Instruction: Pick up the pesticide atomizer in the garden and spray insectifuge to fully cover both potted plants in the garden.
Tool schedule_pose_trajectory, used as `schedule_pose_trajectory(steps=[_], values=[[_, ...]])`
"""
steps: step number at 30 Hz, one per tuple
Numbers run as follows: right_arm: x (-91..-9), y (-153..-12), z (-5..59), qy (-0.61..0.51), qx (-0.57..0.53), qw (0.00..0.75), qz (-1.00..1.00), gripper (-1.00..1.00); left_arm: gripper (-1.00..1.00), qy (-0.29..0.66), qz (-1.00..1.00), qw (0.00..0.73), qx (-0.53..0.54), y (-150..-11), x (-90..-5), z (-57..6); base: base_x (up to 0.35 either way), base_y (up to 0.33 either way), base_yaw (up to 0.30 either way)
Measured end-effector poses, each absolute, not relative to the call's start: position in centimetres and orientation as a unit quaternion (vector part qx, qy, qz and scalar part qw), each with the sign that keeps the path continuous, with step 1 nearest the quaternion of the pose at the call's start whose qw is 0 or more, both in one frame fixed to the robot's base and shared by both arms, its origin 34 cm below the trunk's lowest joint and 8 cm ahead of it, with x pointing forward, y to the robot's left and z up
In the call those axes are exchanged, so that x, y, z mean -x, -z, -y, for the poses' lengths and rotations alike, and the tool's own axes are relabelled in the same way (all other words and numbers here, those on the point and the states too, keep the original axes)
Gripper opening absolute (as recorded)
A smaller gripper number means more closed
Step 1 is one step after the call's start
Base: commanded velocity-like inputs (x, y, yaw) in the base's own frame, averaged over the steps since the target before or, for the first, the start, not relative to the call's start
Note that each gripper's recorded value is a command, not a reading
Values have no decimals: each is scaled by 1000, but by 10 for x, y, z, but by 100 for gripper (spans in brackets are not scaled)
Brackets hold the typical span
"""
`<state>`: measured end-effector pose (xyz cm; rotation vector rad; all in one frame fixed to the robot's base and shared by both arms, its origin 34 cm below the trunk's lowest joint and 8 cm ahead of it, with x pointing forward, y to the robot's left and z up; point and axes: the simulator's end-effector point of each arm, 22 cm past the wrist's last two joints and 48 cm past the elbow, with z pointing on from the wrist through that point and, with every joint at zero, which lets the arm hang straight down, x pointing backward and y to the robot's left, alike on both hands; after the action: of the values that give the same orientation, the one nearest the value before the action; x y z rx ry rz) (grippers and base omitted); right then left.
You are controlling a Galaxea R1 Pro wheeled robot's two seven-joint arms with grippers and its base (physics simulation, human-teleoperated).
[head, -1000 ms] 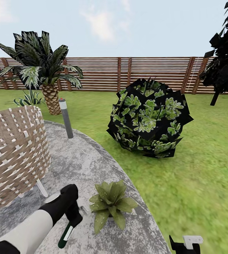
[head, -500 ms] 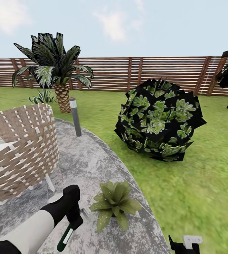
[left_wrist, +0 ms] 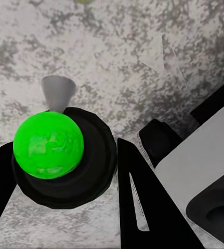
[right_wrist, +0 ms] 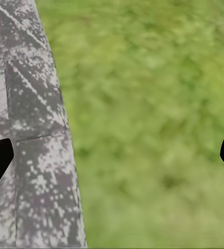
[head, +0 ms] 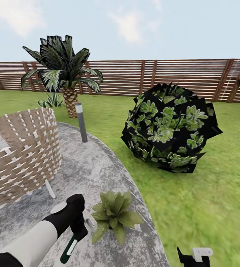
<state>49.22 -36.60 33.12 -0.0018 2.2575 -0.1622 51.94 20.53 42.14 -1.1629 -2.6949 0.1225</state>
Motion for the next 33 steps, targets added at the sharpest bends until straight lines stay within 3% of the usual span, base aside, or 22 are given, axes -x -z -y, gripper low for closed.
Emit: schedule_pose_trajectory(steps=[6, 15, 26, 33], values=[[-492, -331, 366, 65, 1, 425, -903, 100, -100, -37, 917, 95, 386, -429, -531, -206, 211, -67, 227], [-492, -331, 366, 65, 1, 425, -903, 100, -100, -46, 922, 94, 372, -427, -529, -206, 7, -1, 23], [-492, -331, 366, 65, 1, 425, -903, 100, -100, -26, 925, 87, 369, -425, -534, -217, 0, 0, 248], [-492, -332, 369, 67, 2, 425, -903, 100, -100, -25, 924, 87, 371, -425, -534, -216, 138, -117, 34]])
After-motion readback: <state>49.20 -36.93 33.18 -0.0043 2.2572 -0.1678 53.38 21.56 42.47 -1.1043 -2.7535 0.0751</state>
